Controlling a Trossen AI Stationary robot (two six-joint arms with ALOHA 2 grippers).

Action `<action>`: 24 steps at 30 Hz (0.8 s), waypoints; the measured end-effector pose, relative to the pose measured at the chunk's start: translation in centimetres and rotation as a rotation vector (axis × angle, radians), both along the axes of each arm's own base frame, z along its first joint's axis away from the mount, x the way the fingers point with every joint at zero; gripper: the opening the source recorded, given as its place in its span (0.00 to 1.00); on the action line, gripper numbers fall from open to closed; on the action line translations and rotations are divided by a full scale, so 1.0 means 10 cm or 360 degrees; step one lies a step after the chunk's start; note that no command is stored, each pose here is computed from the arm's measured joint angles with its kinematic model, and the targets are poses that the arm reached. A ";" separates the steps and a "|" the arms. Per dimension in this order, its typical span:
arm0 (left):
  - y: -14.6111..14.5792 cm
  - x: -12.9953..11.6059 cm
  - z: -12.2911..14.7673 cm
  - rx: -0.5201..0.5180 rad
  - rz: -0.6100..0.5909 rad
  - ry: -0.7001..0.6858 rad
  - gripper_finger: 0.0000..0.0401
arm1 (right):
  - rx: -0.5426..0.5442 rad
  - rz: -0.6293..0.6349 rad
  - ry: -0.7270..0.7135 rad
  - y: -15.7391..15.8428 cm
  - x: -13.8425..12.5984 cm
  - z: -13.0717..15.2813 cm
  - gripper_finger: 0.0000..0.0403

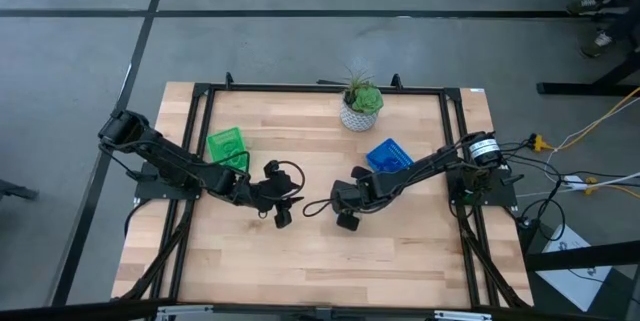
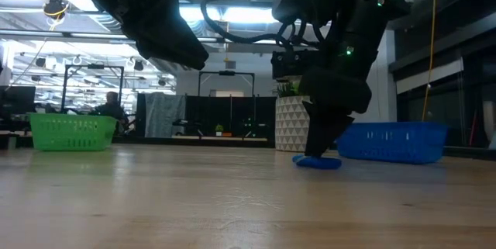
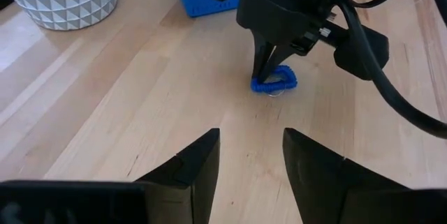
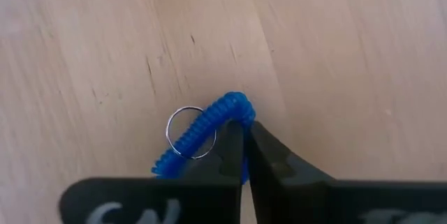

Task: Sort spring keychains
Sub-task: Put the blue spring keychain in the blue bin

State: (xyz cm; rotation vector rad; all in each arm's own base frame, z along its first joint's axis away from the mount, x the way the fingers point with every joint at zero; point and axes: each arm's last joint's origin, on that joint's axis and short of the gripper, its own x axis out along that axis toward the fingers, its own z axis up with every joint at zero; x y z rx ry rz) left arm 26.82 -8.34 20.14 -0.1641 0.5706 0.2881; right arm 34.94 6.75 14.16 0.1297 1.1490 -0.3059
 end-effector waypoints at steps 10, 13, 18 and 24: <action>0.00 0.00 0.00 0.0021 -0.0012 0.0005 0.38 | -0.0045 0.0040 0.0003 0.04 0.16 0.35 0.02; 0.00 0.00 0.00 0.0021 -0.0012 0.0006 0.38 | -0.0111 0.0079 -0.0038 0.12 0.22 0.50 0.02; 0.00 0.00 0.00 0.0022 -0.0012 0.0009 0.38 | -0.0231 0.0125 -0.0033 0.30 0.21 0.72 0.02; 0.00 0.00 0.00 0.0023 -0.0013 0.0010 0.38 | -0.0371 0.0153 -0.0059 0.56 0.13 0.90 0.02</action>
